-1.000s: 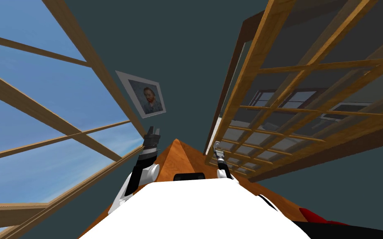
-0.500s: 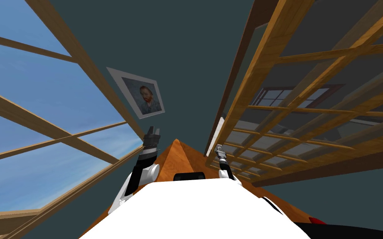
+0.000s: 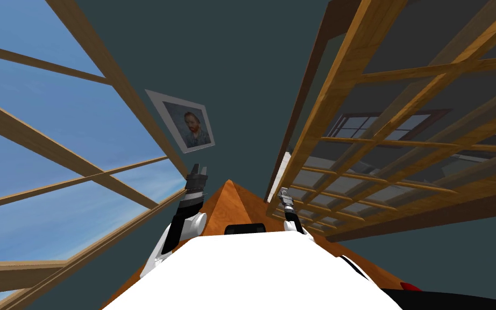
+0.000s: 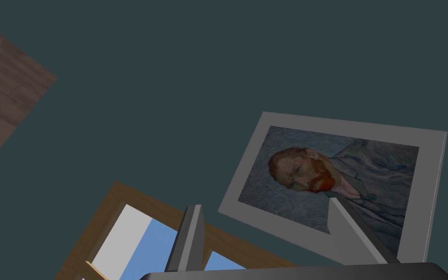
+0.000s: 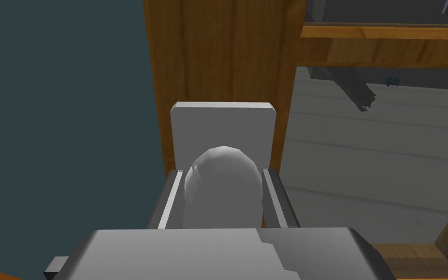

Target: Pull the door open

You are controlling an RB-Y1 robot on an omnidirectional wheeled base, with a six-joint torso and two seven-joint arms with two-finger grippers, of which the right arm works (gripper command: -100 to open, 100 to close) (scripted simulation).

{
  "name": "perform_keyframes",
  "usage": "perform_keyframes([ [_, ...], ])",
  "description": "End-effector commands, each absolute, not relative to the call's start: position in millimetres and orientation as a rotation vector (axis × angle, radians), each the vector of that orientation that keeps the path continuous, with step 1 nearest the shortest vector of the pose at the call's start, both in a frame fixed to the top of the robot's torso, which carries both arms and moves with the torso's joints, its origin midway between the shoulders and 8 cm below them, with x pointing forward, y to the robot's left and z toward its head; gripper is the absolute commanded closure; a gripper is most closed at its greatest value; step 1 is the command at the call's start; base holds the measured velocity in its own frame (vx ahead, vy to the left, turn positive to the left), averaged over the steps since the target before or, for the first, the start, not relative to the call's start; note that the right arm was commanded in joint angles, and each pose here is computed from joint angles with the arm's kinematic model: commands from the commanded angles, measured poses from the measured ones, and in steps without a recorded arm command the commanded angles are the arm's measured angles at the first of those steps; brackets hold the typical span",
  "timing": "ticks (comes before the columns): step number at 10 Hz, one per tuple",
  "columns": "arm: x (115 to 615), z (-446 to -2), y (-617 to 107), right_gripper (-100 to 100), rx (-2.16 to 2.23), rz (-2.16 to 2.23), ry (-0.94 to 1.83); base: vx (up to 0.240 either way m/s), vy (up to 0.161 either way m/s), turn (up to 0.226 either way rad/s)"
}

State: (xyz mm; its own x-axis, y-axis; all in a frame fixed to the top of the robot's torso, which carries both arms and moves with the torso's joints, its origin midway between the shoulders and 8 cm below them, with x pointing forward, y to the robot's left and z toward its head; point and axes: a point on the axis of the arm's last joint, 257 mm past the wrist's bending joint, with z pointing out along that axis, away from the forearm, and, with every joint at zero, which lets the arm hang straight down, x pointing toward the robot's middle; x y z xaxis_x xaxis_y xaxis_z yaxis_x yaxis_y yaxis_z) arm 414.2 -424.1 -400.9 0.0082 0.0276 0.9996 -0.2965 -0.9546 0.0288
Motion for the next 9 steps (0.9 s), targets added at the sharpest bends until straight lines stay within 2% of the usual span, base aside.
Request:
perform_keyframes([
  [1,412,-402,-419,100,2.07,2.063,-0.261,-0.22,-0.01,0.088],
  [8,402,-400,-405,100,2.143,2.144,-0.158,-0.212,-0.029,0.089],
  [9,402,-401,-408,100,2.137,2.131,-0.166,-0.109,-0.011,0.02],
])
